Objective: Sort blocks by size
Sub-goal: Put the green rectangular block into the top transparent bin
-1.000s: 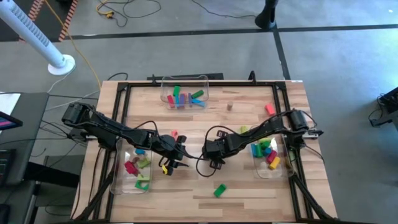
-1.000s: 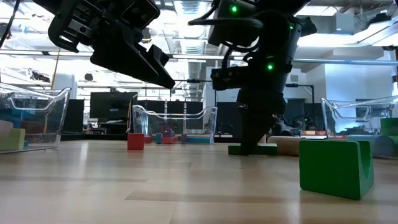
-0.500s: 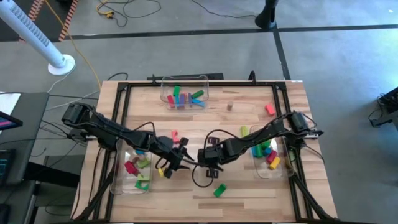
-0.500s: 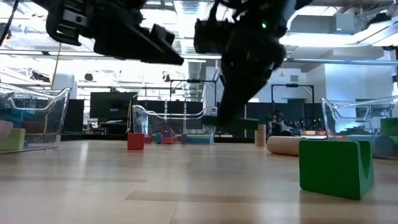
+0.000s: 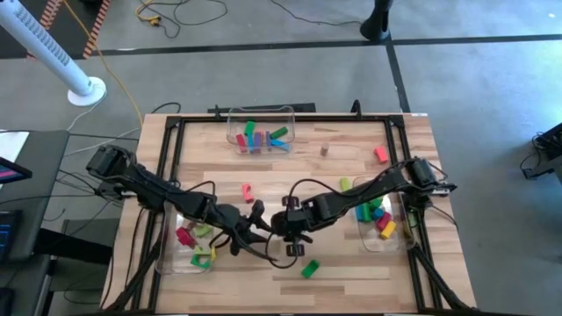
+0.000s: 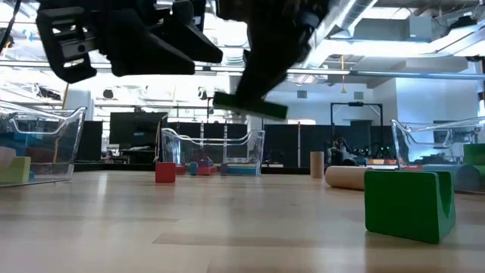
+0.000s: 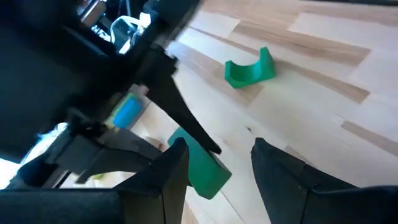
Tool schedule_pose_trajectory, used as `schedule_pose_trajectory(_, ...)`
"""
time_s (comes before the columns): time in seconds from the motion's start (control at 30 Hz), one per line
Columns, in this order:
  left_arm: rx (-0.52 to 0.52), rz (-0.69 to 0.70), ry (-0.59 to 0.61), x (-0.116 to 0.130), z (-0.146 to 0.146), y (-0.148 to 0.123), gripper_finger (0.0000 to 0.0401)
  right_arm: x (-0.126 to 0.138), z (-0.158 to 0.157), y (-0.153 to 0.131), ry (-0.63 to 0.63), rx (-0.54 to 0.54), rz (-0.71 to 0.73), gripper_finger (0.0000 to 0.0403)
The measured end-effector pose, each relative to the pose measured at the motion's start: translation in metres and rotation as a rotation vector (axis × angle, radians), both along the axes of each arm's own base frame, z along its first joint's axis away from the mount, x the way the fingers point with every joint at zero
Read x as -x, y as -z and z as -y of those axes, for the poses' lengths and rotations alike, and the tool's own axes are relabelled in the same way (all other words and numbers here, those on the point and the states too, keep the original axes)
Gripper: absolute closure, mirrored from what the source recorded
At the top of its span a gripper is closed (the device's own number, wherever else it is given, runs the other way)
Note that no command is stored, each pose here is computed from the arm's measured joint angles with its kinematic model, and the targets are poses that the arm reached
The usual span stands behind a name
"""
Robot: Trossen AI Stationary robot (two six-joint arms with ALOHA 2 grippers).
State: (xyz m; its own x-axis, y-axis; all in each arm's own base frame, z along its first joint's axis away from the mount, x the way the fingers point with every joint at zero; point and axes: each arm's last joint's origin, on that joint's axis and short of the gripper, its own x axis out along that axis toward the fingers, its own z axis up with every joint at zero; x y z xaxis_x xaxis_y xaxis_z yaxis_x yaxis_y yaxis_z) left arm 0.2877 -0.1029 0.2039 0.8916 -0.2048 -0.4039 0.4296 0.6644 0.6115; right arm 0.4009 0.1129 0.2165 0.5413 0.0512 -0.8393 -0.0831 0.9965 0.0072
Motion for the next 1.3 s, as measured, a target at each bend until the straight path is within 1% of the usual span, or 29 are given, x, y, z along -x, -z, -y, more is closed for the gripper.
schedule_pose_trajectory(0.13, -0.063, 0.011, 0.008, 0.003, 0.007, 0.000, 0.0234, -0.004, -0.002, -0.009, -0.042, -0.031, 0.025, 0.0260)
schedule_pose_trajectory(0.27, -0.140, 0.043, -0.027, 0.005, 0.013, -0.001, 0.0234, -0.005, -0.007, -0.013, -0.092, -0.057, 0.047, 0.0260)
schedule_pose_trajectory(0.33, -0.160, 0.068, -0.050, 0.006, 0.015, -0.003, 0.0234, -0.005, -0.009, -0.014, -0.110, -0.074, 0.053, 0.0262)
schedule_pose_trajectory(0.47, -0.184, 0.086, -0.036, 0.006, 0.017, -0.004, 0.0234, -0.005, -0.011, -0.014, -0.117, -0.077, 0.053, 0.0261)
schedule_pose_trajectory(0.83, -0.181, 0.084, -0.021, 0.007, 0.020, -0.004, 0.0234, -0.005, -0.012, -0.015, -0.132, -0.098, 0.059, 0.0261)
schedule_pose_trajectory(0.97, -0.163, 0.084, -0.004, 0.010, 0.027, -0.004, 0.0234, -0.005, -0.012, -0.015, -0.134, -0.099, 0.058, 0.0261)
schedule_pose_trajectory(1.07, -0.168, 0.090, 0.014, 0.012, 0.032, -0.005, 0.0234, -0.005, -0.013, -0.015, -0.145, -0.107, 0.053, 0.0261)
schedule_pose_trajectory(1.3, -0.171, 0.087, 0.004, 0.012, 0.032, -0.005, 0.0234, -0.006, -0.013, -0.019, -0.159, -0.114, 0.067, 0.0261)
